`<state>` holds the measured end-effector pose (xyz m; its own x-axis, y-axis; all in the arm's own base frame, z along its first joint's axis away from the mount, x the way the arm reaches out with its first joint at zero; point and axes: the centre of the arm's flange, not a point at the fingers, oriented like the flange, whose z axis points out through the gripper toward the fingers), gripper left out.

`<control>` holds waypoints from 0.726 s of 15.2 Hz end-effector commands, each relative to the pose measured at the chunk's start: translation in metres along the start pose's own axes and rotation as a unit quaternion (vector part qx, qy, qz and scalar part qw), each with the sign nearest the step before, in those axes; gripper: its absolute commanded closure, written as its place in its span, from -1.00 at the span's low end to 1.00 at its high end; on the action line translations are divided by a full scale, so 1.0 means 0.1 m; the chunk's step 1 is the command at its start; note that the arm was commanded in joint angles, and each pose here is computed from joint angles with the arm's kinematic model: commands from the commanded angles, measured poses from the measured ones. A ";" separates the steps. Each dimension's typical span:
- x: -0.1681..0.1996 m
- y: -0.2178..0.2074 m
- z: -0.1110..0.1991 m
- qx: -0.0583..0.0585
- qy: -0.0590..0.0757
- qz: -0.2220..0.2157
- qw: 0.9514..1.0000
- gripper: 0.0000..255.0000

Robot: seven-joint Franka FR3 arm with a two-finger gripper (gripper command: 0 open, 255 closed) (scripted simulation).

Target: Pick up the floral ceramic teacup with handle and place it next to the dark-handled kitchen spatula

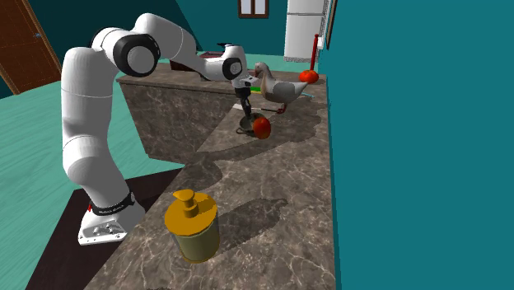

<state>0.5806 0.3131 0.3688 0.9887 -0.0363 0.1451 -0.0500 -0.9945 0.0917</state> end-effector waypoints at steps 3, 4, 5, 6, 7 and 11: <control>0.00 0.01 0.02 -0.001 -0.002 0.000 1.000 -1.00; 0.00 0.01 0.02 -0.001 -0.002 0.000 1.000 -1.00; 0.00 0.01 0.02 -0.001 -0.002 0.000 1.000 -1.00; 0.00 0.01 0.02 -0.001 -0.002 0.000 1.000 -1.00; 0.00 0.01 -0.11 -0.001 -0.002 0.000 1.000 -1.00; 0.00 0.01 -0.48 -0.001 -0.002 0.000 1.000 -1.00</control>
<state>0.5745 0.3166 0.4111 0.9890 -0.0375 0.1433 -0.0513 -0.9943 0.0935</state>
